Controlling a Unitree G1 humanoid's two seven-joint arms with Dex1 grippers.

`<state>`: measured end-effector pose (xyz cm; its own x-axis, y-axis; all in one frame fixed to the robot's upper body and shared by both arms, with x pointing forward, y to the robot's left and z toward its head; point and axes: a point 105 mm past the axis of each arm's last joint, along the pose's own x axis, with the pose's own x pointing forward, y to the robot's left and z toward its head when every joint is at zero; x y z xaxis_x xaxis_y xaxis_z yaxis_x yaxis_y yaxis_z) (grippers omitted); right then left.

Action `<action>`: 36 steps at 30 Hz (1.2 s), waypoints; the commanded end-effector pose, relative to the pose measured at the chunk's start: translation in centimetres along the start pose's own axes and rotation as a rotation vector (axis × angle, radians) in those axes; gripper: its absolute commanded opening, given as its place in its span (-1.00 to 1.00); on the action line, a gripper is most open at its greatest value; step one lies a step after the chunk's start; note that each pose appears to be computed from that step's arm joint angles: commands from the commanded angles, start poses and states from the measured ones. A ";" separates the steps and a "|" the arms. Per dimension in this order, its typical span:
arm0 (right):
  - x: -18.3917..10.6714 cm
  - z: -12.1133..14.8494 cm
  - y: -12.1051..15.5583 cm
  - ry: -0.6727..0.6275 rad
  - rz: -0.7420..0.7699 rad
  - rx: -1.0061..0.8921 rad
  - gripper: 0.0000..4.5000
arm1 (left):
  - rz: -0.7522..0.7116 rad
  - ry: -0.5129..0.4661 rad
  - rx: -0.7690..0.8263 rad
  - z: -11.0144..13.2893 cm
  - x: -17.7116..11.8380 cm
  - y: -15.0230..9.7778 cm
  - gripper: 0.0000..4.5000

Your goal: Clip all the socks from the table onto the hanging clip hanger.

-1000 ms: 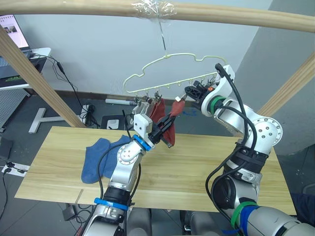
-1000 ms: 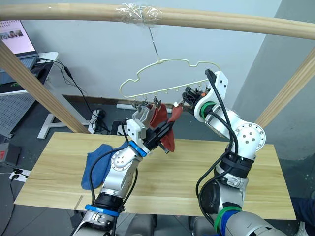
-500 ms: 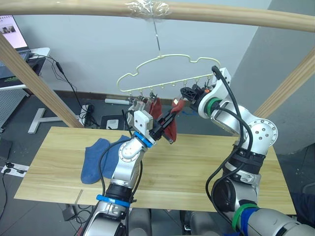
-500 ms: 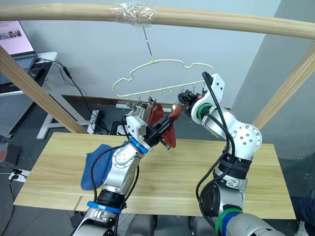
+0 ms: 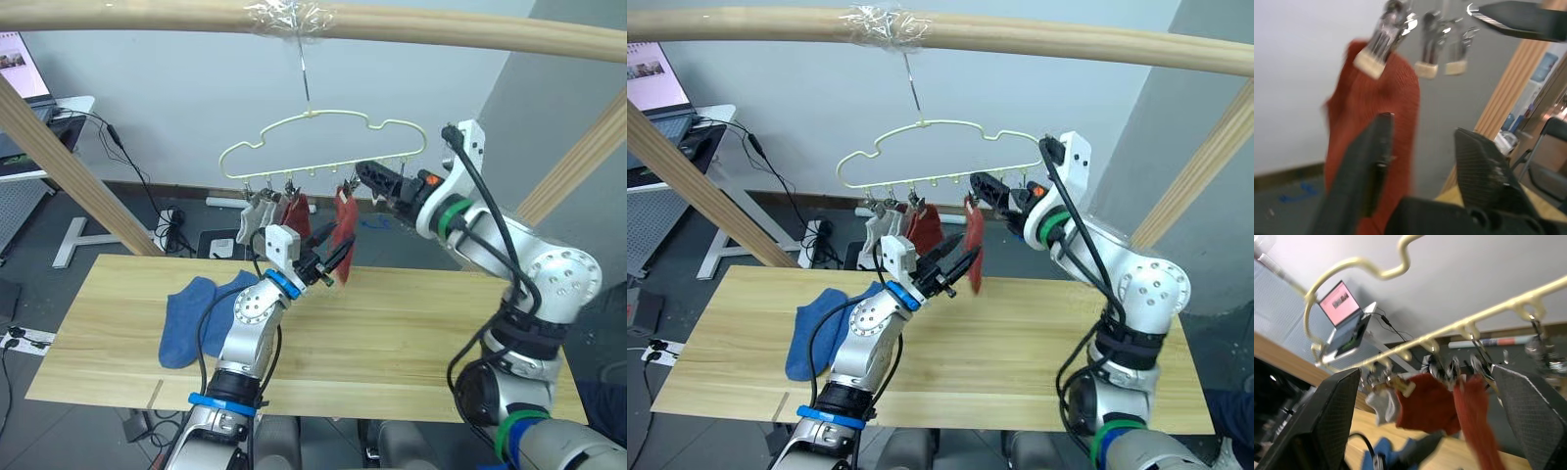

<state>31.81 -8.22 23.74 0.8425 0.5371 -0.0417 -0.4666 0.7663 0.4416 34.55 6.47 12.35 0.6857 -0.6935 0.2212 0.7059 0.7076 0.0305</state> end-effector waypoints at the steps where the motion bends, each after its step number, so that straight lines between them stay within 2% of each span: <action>1: -1.1 -0.2 0.3 -0.054 -0.041 -0.136 1.00 | -0.024 -0.001 -0.014 1.2 -0.7 0.5 0.60; 4: -1.1 -1.4 -0.4 -0.081 -0.135 -0.286 1.00 | -0.041 0.044 -0.001 1.6 -2.0 1.3 0.99; 5: -0.9 -1.7 -0.4 -0.099 -0.156 -0.318 1.00 | -0.042 0.056 0.005 1.8 -2.4 1.5 0.99; 7: -0.3 -2.1 -0.5 -0.173 -0.209 -0.282 0.84 | -0.084 0.064 0.028 3.1 -3.4 1.4 1.00; 10: 0.6 -2.4 -0.1 -0.224 -0.236 -0.342 0.46 | -0.107 0.063 0.050 4.7 -4.2 1.5 1.00; 15: 1.6 -2.2 -0.2 -0.287 -0.261 -0.359 0.46 | -0.097 0.050 0.066 6.6 -4.7 1.8 1.00; 18: 2.0 -1.9 -0.3 -0.313 -0.268 -0.370 0.20 | -0.088 0.046 0.072 6.8 -4.8 1.8 1.00; 22: 2.6 -1.7 -0.2 -0.327 -0.259 -0.388 -0.41 | -0.082 0.037 0.082 7.0 -4.6 1.6 1.00; 36: 5.0 -2.0 0.1 -0.314 -0.248 -0.413 -0.41 | -0.070 0.029 0.100 7.0 -5.1 1.7 1.00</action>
<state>35.38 -4.58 20.60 0.9558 0.2536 0.1484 -0.2651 0.9622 0.0631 31.48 12.13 17.03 0.6581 -0.7375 0.1517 0.7320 0.6739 0.1008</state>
